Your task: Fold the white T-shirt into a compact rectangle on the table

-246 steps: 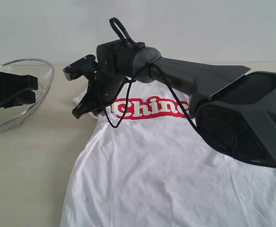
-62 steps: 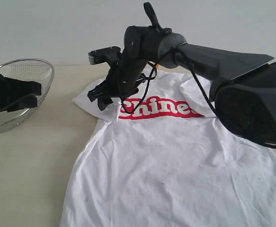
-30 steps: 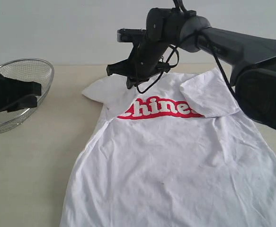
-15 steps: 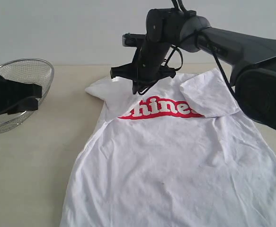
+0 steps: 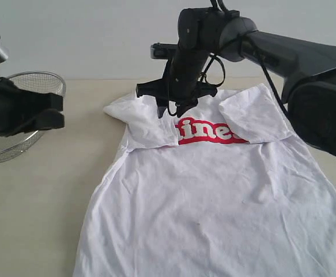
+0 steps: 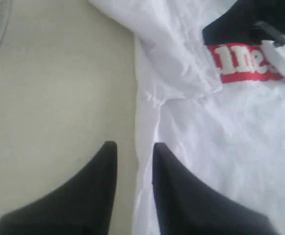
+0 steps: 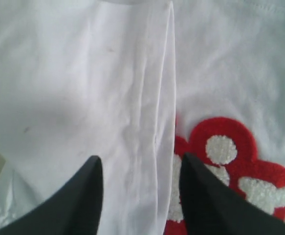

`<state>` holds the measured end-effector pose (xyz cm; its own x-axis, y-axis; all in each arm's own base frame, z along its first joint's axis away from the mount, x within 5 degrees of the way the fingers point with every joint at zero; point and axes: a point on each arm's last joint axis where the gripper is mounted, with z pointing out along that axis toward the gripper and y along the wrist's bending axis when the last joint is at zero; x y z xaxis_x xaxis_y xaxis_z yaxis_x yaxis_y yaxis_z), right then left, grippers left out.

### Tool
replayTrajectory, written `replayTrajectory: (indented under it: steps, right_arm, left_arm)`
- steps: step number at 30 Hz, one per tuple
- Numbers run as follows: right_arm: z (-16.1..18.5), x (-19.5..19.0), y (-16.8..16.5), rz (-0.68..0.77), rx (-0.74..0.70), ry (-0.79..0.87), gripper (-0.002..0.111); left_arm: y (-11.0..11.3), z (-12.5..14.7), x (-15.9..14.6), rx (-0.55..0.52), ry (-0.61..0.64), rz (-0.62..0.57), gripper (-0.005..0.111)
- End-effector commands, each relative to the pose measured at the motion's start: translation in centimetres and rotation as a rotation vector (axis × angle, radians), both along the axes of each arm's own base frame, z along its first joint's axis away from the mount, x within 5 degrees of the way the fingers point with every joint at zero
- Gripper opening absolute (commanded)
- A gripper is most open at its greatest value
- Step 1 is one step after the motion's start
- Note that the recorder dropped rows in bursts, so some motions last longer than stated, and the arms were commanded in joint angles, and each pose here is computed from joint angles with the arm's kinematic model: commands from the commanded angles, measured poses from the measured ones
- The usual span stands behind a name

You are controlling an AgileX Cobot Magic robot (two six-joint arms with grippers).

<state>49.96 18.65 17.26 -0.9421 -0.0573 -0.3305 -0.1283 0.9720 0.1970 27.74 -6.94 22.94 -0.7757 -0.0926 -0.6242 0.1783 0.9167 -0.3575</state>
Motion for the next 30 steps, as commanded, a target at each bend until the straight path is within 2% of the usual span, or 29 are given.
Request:
replayTrajectory:
  steps: [1,6,9,15,25,30]
  right_arm:
    - [3.8,-0.2,-1.5,-0.012,-0.042,-0.073,0.021]
    - [5.6,-0.5,-3.0,-0.017,-0.056,-0.063,0.001]
    - [5.5,-0.7,-3.3,0.015,-0.068,-0.039,0.000]
    - [5.5,-0.6,-3.1,0.062,-0.050,-0.052,0.000]
    - [5.7,-0.4,-2.8,0.097,-0.036,-0.087,0.000]
    - [5.7,-0.4,-2.8,0.104,-0.035,-0.096,0.000]
  left_arm:
    - [-2.5,0.5,1.3,-0.054,-0.026,-0.090,0.019]
    - [-4.5,-1.9,3.8,-0.030,0.030,-0.146,0.017]
    - [-5.4,-4.4,5.4,-0.011,0.082,-0.158,0.017]
    - [-7.0,-7.3,8.2,0.000,0.124,-0.186,0.017]
    - [-8.4,-8.9,10.9,0.010,0.115,-0.208,0.016]
    - [-8.4,-10.0,11.1,0.023,0.135,-0.212,0.004]
